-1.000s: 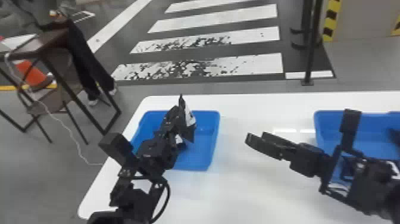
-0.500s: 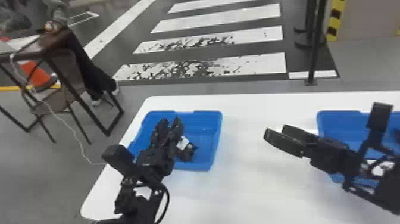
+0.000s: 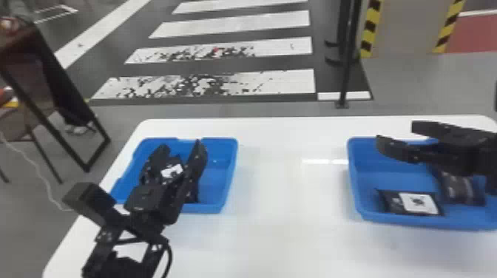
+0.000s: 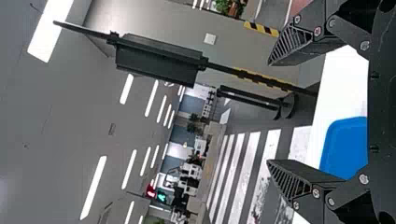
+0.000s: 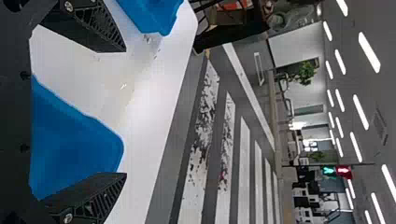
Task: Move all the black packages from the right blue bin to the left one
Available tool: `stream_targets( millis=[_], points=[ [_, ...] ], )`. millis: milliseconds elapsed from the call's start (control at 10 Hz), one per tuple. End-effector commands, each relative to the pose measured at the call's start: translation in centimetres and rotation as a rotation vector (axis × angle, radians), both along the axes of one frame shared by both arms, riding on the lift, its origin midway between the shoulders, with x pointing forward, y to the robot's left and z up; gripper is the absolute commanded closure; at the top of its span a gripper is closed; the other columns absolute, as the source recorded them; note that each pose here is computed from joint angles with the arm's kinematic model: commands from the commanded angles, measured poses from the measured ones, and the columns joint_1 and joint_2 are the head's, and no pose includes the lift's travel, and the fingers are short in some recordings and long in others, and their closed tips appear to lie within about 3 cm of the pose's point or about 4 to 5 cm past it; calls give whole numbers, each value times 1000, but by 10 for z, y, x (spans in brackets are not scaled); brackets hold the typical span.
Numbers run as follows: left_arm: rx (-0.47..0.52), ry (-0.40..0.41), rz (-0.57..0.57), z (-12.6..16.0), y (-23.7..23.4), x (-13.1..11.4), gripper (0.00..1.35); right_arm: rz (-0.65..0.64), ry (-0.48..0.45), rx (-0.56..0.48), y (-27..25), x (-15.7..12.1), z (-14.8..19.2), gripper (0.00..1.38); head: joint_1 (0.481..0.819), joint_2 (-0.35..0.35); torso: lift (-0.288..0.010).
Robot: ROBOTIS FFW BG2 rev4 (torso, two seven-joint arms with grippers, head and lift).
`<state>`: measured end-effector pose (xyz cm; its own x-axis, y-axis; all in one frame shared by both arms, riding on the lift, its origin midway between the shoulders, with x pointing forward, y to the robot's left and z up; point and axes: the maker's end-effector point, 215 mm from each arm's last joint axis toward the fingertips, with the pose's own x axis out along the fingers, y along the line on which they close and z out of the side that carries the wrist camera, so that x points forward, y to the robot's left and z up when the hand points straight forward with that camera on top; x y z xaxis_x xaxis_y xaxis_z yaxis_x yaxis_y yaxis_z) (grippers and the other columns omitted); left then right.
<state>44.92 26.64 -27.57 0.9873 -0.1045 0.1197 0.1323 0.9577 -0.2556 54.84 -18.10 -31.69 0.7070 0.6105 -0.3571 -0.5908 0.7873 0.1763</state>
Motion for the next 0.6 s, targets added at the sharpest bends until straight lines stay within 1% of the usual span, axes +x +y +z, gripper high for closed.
stream_targets(
  millis=[0, 100, 300, 400, 500],
  points=[
    [-40, 4, -31, 1, -14, -5, 320, -50, 139, -67, -44, 12, -30, 81, 695, 104, -140],
    [-45, 4, -38, 1, -15, -6, 320, -80, 218, -106, -56, 4, -43, 81, 695, 78, -140],
    [-51, 6, -52, 0, -22, -6, 320, -129, 442, -123, -63, -35, -79, 81, 695, 16, -140],
    [-51, 13, -56, -2, -23, -6, 320, -153, 526, -142, -61, -59, -86, 82, 695, 5, -140],
    [-53, 20, -60, -5, -25, -6, 320, -186, 569, -174, -65, -69, -89, 84, 695, 2, -140]
  ],
)
